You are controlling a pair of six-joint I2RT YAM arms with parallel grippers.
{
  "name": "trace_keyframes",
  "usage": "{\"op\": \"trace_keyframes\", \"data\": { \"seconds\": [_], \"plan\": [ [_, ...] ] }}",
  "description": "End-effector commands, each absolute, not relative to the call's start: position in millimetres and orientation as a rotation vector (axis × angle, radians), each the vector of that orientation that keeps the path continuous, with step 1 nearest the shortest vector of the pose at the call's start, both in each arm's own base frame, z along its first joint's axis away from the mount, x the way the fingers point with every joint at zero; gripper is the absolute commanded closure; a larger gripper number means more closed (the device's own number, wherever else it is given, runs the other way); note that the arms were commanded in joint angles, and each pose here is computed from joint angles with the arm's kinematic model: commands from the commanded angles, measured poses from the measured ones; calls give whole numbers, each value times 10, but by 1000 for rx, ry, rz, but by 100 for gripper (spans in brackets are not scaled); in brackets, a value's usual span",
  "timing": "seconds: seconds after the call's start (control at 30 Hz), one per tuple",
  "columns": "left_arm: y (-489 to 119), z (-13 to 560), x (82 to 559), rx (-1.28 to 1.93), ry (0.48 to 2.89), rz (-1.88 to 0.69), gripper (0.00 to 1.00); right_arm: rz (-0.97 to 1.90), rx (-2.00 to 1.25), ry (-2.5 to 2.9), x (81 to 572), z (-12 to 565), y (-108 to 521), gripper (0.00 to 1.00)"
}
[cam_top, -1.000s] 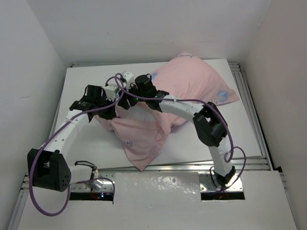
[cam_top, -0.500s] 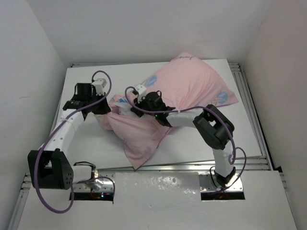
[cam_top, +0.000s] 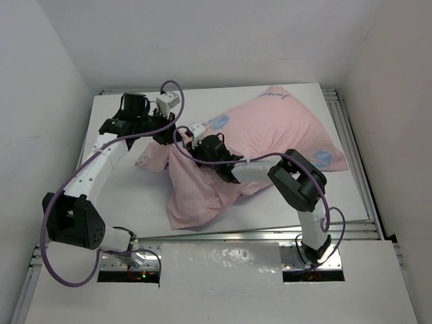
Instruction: Put the pillow into the pillowcase
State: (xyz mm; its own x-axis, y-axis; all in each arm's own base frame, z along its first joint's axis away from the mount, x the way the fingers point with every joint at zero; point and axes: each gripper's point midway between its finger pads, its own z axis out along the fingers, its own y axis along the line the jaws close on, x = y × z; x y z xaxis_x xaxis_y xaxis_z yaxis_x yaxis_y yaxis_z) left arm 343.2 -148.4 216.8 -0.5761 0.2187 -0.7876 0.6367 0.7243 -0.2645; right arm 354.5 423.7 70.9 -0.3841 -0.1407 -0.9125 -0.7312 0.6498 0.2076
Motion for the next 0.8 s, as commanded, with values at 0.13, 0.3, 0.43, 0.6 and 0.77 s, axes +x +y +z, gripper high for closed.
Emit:
{"op": "trace_keyframes", "data": {
  "seconds": [0.13, 0.3, 0.43, 0.6, 0.77],
  "plan": [
    [-1659, 2499, 2781, 1179, 1869, -802, 100, 844, -663, 2231, 3138, -16, 4212, 100],
    [-1431, 1671, 2347, 1252, 2057, -782, 100, 1028, -340, 2134, 3647, 491, 4331, 84],
    [-1252, 1523, 2528, 1116, 2154, -602, 100, 1006, -458, 2045, 3695, 874, 4354, 64],
    [-1082, 1618, 2717, 922, 2180, -511, 100, 820, -697, 1972, 3351, 1417, 3843, 40],
    [-988, 1648, 2866, 777, 2204, -480, 95, 825, -834, 1960, 3018, 1880, 3608, 24]
  ]
}}
